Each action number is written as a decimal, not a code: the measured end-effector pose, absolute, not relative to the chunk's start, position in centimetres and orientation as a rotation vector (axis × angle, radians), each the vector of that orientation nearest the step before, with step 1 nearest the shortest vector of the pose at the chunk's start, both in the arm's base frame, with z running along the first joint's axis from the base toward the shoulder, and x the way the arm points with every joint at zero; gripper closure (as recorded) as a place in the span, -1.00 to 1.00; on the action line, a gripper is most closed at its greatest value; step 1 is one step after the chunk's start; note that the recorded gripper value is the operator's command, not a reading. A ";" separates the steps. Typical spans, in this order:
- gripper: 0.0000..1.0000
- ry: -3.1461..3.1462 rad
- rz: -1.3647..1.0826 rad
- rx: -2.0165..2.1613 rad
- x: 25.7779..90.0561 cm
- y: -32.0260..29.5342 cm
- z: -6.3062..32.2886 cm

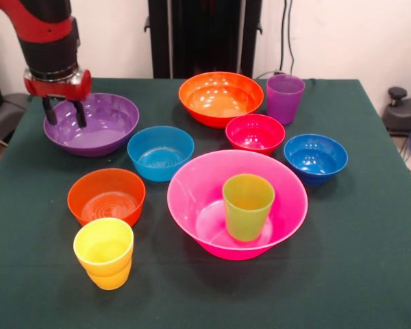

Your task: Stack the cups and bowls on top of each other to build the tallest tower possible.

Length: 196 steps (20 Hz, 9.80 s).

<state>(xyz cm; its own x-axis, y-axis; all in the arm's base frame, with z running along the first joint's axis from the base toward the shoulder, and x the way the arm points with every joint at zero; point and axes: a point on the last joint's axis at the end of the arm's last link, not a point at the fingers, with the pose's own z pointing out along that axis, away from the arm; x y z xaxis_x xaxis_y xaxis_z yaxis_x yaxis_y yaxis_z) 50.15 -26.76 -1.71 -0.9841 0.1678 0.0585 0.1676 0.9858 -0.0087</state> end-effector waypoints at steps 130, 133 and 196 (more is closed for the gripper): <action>1.00 -3.071 -0.133 -0.066 52.5 -28.2 0.5; 1.00 -3.059 -0.104 -0.046 52.7 -28.0 2.3; 1.00 -3.019 -0.244 0.094 67.0 -7.4 11.0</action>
